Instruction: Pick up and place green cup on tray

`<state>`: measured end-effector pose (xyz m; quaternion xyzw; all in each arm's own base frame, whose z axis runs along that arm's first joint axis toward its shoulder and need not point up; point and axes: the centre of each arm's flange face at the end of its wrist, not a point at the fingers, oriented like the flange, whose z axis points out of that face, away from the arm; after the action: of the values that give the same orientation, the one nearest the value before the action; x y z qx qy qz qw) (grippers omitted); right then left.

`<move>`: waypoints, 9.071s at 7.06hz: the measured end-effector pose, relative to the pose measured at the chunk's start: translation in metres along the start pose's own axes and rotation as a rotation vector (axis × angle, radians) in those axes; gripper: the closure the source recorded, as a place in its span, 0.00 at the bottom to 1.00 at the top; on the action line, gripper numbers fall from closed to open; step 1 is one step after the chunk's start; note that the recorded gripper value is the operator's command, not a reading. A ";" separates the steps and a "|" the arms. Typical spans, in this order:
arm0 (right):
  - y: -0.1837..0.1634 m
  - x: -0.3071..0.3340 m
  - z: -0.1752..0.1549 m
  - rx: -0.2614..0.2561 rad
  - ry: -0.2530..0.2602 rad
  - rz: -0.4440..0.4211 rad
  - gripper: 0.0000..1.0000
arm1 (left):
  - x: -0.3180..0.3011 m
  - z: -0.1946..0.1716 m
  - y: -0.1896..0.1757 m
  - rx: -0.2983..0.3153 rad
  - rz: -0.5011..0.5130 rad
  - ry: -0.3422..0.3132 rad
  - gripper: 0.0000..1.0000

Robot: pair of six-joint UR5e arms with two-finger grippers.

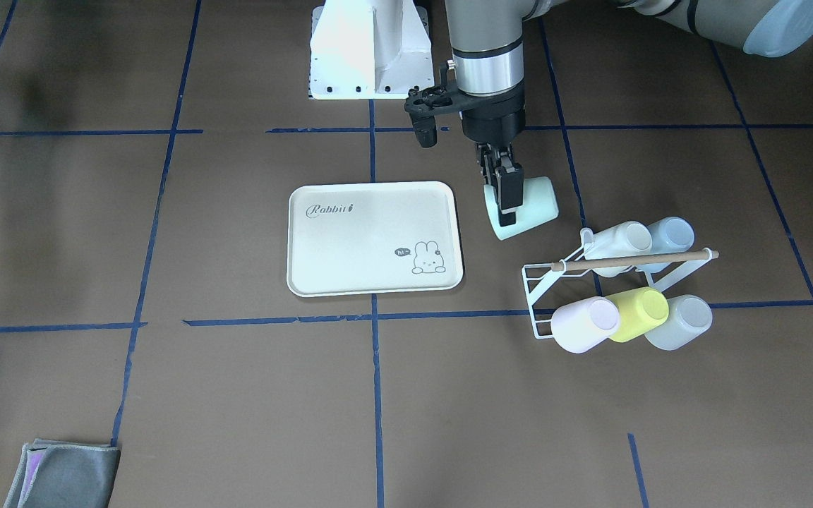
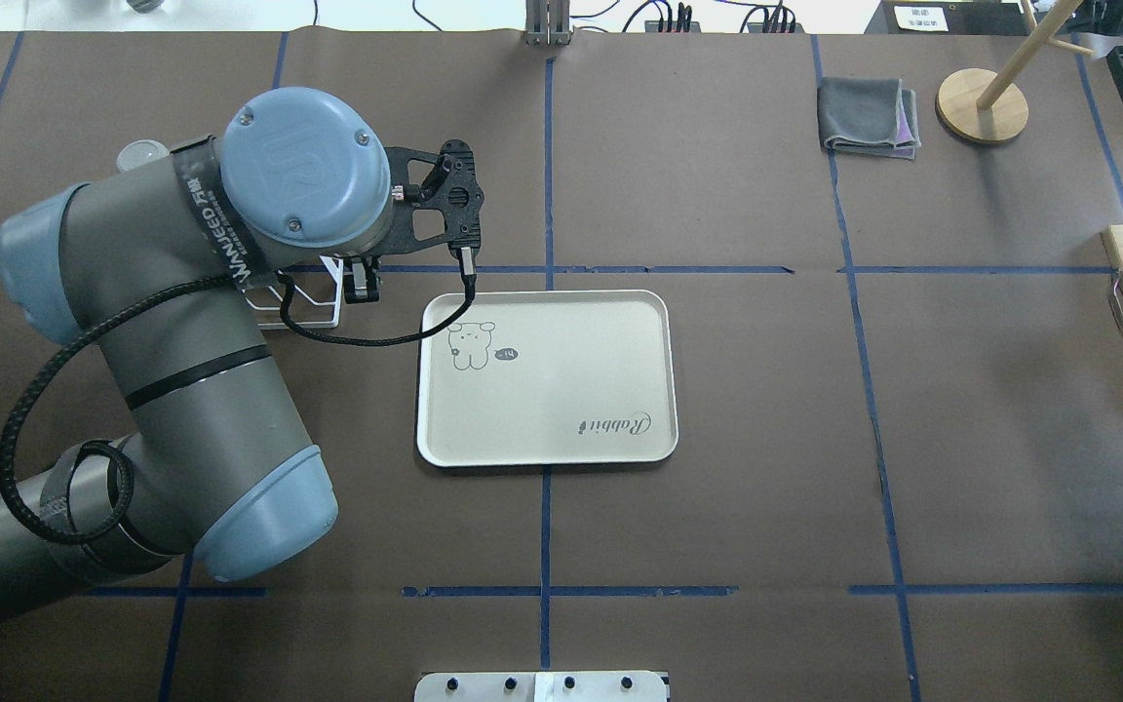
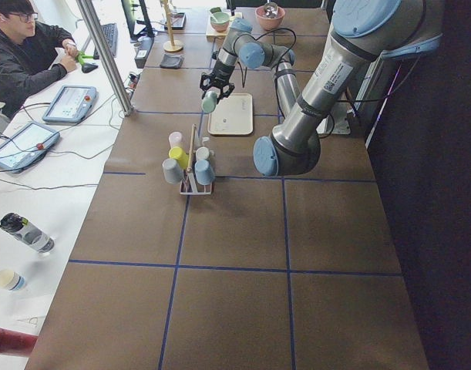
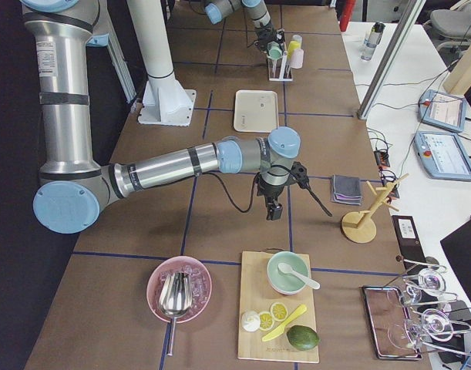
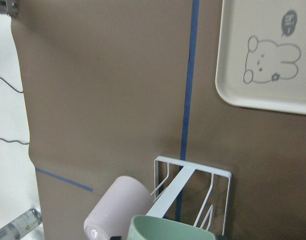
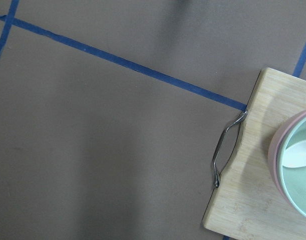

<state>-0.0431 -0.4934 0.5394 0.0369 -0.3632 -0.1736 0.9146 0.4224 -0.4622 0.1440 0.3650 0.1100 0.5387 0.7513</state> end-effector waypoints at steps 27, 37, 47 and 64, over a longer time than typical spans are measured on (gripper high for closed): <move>-0.002 0.000 -0.001 0.003 0.002 0.000 0.00 | 0.178 0.148 -0.023 1.097 -1.083 -0.051 0.48; -0.002 0.002 0.000 0.000 0.003 0.005 0.00 | 0.191 0.176 -0.035 1.049 -1.101 -0.060 0.19; -0.005 0.000 -0.002 0.005 0.004 0.003 0.00 | 0.178 0.164 -0.008 1.167 -1.087 0.061 0.00; 0.080 0.082 -0.021 0.039 0.017 0.207 0.00 | -0.086 0.019 0.200 -0.082 -1.160 0.268 0.00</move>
<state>0.0503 -0.4478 0.5931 0.0183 -0.3608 -0.0706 0.9298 0.2533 -0.5162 0.2716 0.1447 0.3645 0.0855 0.9159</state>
